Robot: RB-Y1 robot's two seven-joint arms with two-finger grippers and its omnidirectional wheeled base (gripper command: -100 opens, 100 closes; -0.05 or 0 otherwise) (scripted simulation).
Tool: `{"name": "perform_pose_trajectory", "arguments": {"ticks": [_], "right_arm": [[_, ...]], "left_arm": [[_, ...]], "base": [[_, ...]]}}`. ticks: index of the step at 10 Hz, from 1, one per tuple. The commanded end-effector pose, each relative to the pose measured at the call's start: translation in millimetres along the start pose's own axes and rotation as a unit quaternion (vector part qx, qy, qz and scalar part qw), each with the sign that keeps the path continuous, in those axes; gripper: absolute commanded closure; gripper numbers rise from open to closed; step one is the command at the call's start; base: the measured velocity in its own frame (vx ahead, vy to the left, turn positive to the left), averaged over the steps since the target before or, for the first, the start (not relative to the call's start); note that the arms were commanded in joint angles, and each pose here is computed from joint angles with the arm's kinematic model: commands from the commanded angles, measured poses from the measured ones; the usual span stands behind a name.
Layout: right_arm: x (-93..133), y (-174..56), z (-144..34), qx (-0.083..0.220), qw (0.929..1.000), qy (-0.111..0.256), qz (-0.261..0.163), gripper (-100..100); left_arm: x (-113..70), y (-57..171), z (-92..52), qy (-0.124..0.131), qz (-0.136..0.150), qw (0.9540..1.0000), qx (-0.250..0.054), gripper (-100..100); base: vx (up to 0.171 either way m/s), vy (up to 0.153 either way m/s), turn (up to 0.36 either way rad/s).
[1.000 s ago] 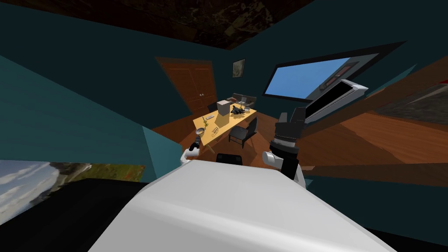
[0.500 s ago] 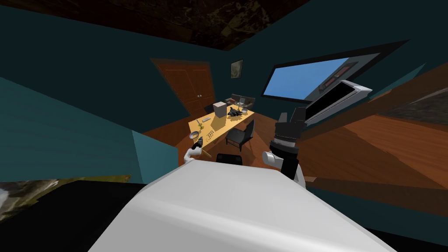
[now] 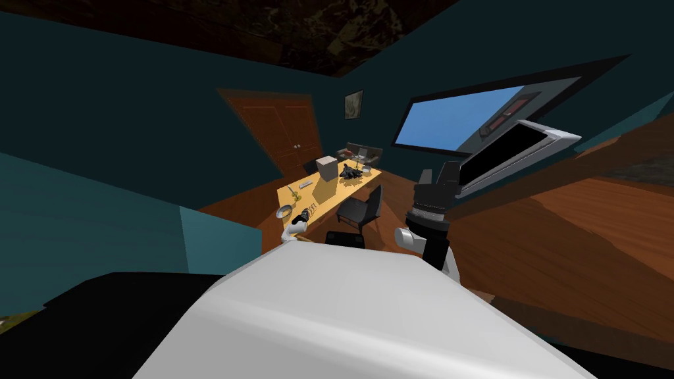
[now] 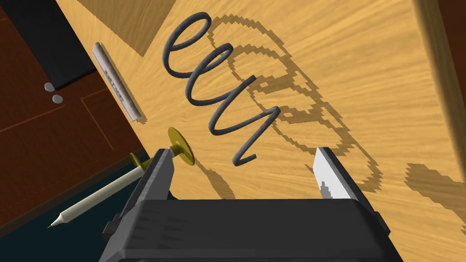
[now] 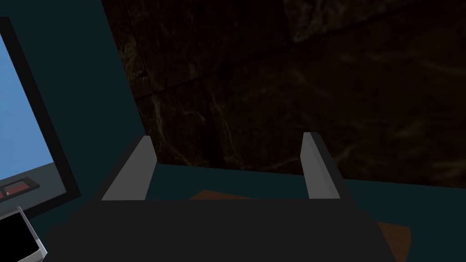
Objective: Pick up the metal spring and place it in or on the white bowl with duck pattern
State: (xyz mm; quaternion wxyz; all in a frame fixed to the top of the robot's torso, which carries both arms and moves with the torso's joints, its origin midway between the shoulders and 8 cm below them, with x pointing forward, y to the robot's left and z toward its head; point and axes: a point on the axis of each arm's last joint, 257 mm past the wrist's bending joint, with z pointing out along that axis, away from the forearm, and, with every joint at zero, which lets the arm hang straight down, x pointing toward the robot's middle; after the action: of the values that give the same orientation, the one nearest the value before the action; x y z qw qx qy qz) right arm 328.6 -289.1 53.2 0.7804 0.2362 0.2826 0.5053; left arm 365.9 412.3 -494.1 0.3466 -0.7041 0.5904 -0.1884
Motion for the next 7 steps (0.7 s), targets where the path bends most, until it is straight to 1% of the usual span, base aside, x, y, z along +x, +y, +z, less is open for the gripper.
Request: {"name": "perform_pose_trajectory", "arguments": {"ticks": [1,2,3,5,6,7], "right_arm": [[0.0,0.0,0.0,0.000,1.0000,0.000,0.000,0],[0.0,0.1,0.1,0.000,1.0000,0.000,0.000,0],[0.0,0.0,0.1,0.000,1.0000,0.000,0.000,0],[0.0,0.0,0.1,0.000,1.0000,0.000,0.000,0],[0.0,0.0,0.1,0.000,1.0000,0.000,0.000,0],[0.1,0.0,0.1,0.000,1.0000,0.000,0.000,0]], "left_arm": [[0.0,0.0,0.0,0.000,0.000,1.0000,0.000,-100],[0.4,1.0,0.2,0.001,-0.001,1.0000,-0.001,0],[2.9,3.8,3.8,0.001,-0.001,1.0000,0.001,-100],[6.1,7.9,7.9,0.002,-0.001,1.0000,0.003,-100],[4.8,6.8,7.0,0.002,-0.001,1.0000,0.001,-100],[4.9,6.6,7.2,0.002,-0.001,1.0000,0.002,100]], "base": [[0.127,-0.001,-0.004],[0.023,-0.001,0.002],[0.034,0.017,0.014],[0.047,0.025,0.011],[0.023,0.010,0.000],[0.000,0.000,0.000]]}}
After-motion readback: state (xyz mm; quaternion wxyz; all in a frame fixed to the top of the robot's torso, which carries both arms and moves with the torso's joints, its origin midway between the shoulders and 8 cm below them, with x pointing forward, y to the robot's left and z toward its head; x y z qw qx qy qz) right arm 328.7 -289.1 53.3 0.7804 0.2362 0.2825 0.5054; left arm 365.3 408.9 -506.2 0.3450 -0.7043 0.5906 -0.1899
